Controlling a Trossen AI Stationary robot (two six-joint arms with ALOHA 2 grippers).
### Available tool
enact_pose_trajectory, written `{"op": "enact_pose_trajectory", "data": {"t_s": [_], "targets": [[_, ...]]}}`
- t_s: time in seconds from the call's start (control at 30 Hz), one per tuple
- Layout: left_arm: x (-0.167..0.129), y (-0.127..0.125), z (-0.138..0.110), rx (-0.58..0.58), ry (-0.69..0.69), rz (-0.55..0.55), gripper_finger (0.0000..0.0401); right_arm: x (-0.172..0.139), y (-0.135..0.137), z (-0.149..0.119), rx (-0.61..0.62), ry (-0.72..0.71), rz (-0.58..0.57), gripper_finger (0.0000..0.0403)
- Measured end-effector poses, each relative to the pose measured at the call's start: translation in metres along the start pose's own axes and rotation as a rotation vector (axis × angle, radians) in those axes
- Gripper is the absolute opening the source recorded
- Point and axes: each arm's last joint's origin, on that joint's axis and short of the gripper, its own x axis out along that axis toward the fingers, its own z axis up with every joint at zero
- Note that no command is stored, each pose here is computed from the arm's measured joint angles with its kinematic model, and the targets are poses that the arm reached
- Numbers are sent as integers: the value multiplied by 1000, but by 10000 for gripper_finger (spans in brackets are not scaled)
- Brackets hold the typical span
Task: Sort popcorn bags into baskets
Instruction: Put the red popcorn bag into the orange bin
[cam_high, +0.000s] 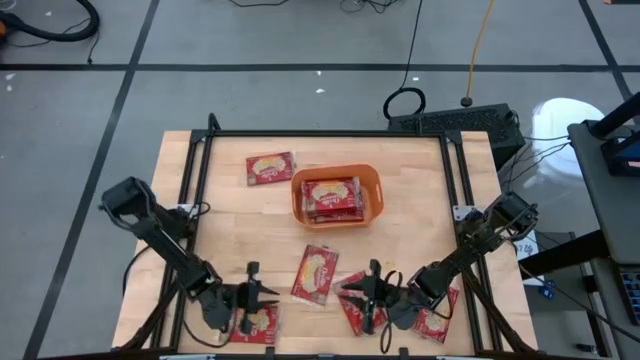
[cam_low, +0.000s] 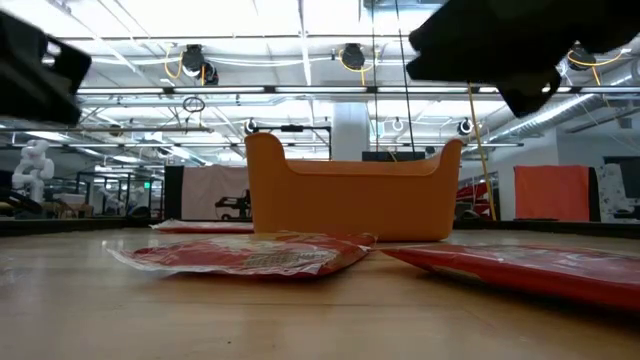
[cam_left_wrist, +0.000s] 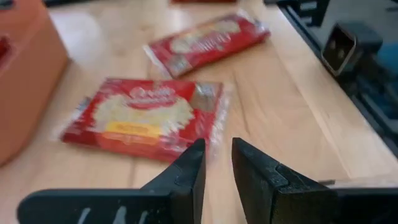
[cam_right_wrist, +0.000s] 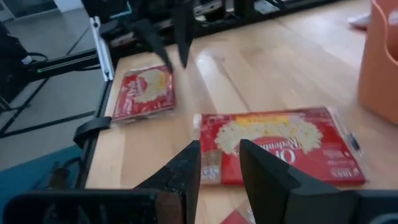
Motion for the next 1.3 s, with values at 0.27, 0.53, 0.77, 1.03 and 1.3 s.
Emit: {"op": "enact_pose_trajectory", "data": {"t_s": [0.27, 0.53, 0.77, 1.03, 1.3], "targets": [[33, -9, -3, 2, 42, 8, 190, 5, 2, -5, 11, -9, 9, 102], [60, 2, -1, 2, 130, 115, 244, 14, 2, -19, -7, -6, 8, 102], [62, 4, -4, -49, 188, 77, 224, 18, 2, -26, -15, -8, 10, 102], [61, 7, -9, -109, 238, 110, 192, 18, 5, -23, -17, -36, 29, 102], [63, 12, -11, -166, 276, 109, 154, 18, 4, -22, -28, -38, 26, 102]]}}
